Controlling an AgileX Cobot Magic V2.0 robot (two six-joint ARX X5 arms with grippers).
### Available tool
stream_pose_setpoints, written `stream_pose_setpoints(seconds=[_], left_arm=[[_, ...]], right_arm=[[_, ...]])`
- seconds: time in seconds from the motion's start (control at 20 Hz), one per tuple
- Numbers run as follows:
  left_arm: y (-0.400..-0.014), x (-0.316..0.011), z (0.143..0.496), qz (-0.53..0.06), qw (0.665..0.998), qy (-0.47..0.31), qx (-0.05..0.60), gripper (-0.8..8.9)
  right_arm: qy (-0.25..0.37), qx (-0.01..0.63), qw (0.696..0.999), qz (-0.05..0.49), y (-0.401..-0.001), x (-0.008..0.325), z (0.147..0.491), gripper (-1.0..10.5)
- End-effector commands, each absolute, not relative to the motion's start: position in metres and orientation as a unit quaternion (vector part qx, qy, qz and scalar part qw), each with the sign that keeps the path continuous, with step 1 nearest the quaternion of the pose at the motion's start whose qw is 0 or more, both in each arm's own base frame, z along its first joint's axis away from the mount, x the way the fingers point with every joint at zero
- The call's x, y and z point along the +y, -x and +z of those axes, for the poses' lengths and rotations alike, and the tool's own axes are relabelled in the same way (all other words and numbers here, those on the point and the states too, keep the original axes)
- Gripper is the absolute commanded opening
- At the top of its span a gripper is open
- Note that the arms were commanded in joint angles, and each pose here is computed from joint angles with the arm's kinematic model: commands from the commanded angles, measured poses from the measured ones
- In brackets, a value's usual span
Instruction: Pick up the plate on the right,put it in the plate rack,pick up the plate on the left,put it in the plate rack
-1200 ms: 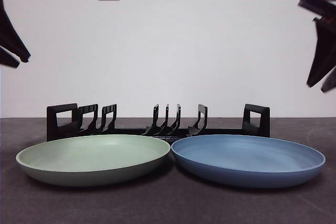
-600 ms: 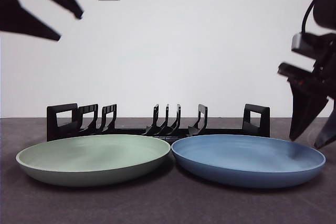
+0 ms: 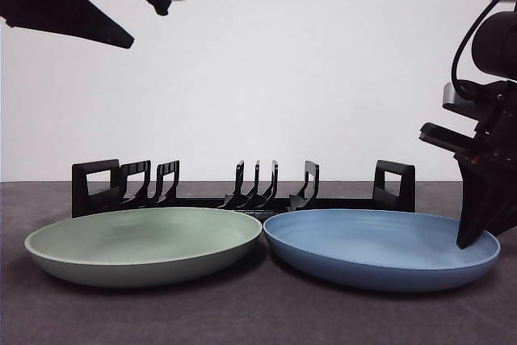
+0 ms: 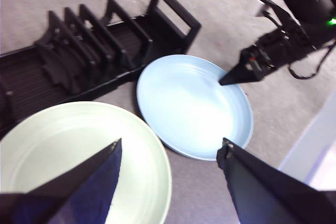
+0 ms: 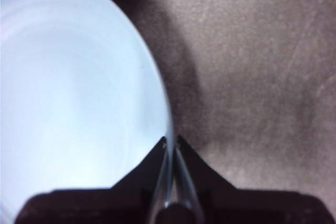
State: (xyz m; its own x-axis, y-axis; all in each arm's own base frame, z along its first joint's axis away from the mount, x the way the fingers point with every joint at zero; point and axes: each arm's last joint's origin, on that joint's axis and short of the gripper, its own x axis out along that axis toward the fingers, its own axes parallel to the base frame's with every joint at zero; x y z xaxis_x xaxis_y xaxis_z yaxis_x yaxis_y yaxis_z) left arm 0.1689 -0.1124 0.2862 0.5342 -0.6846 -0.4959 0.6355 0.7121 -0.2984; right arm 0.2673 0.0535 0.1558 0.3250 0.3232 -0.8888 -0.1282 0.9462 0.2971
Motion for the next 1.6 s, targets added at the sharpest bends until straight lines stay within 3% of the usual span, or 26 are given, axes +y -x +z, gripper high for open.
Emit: stream_pose_setpoints(seconds=[0.05, 0.45, 0.7, 0.85, 1.1, 1.4, 1.6], left_arm=[[-0.164, -0.12, 0.287, -0.407, 0.867, 0.004, 0.286, 3.15], [-0.126, -0.158, 0.283, -0.495, 0.818, -0.194, 0.218, 3.15], [-0.095, -0.179, 0.282, -0.512, 0.762, -0.381, 0.112, 3.15], [-0.085, -0.192, 0.274, -0.5, 0.724, -0.469, 0.081, 3.15], [-0.091, -0.215, 0.246, -0.49, 0.686, -0.525, 0.117, 3.14], [-0.099, -0.233, 0.23, -0.484, 0.68, -0.539, 0.114, 3.04], [-0.1, -0.237, 0.223, -0.508, 0.664, -0.536, 0.12, 1.41]], right_arm=[[-0.09, 0.569, 0.808, 0.127, -0.262, 0.052, 0.16, -0.1], [-0.104, 0.51, 0.843, 0.135, -0.235, 0.048, 0.213, -0.1], [-0.105, 0.545, 0.821, 0.133, -0.229, 0.049, 0.233, -0.1], [-0.115, 0.549, 0.811, 0.168, -0.228, 0.056, 0.241, -0.1], [-0.111, 0.552, 0.8, 0.205, -0.225, 0.069, 0.249, -0.1], [-0.104, 0.559, 0.794, 0.215, -0.222, 0.075, 0.249, -0.1], [-0.101, 0.562, 0.79, 0.223, -0.221, 0.079, 0.249, -0.1]])
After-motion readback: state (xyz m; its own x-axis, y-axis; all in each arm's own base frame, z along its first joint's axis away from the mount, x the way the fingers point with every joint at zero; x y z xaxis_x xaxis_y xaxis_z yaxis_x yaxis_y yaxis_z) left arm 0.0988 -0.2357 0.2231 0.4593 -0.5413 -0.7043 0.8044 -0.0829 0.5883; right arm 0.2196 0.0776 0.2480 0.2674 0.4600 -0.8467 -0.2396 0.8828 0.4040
